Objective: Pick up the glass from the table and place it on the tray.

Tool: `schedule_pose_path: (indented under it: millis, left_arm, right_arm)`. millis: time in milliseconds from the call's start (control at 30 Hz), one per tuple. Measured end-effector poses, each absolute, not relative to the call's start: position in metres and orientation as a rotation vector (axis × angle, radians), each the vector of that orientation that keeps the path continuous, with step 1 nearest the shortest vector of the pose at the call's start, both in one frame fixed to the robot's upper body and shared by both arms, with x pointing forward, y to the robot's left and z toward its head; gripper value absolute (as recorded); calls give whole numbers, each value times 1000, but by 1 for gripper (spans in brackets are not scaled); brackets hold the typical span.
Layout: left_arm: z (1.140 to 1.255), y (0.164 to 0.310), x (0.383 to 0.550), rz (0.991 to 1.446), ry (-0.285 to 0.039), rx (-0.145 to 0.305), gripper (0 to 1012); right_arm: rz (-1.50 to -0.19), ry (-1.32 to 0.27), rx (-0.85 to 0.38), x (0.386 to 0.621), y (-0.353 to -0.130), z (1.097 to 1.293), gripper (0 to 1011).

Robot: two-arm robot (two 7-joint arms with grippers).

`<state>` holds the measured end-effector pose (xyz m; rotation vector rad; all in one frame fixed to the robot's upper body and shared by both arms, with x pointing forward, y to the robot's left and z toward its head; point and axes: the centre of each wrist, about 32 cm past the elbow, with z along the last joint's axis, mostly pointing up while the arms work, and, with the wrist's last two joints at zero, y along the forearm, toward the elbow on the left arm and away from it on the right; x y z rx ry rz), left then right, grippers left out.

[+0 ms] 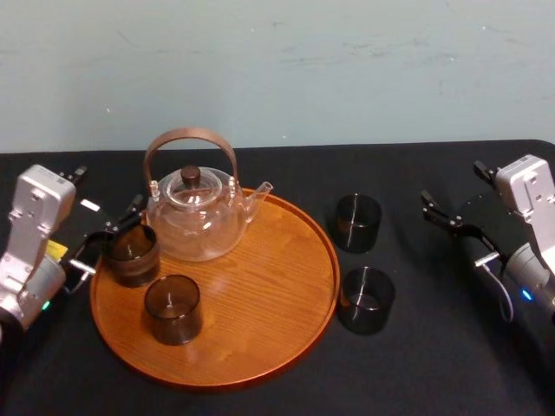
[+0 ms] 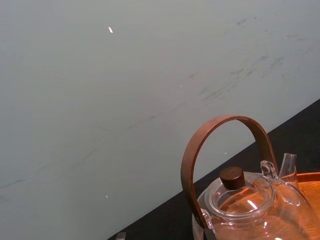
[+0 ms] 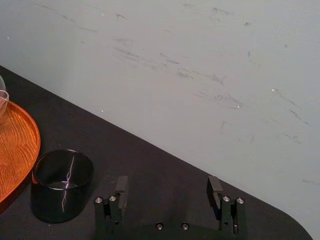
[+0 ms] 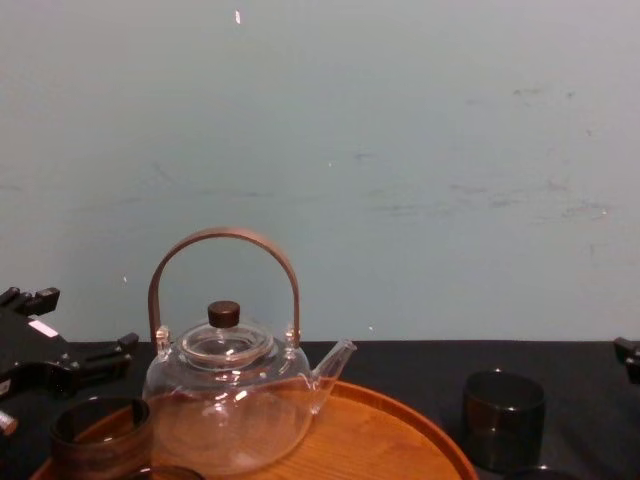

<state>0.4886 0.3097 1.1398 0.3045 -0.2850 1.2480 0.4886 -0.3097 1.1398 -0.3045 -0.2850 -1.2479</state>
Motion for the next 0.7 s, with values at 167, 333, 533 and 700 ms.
schedule_pose_path:
  millis: [167,333,533,700]
  left_arm:
    - [1140,310,489,1248,-285,304,1001]
    - [1140,310,489,1248,-285,304,1001]
    - [1140,310,489,1248,-285,304,1001]
    - [1140,310,489,1248,-285,304,1001]
  right_arm:
    - [-1248,-285,-304,489,-310,1140,1002]
    - [-1248,-285,-304,489,-310,1140,1002]
    - [-1248,-285,-304,489,-310,1140,1002]
    - [-1248,-285,-304,489,-310,1140,1003]
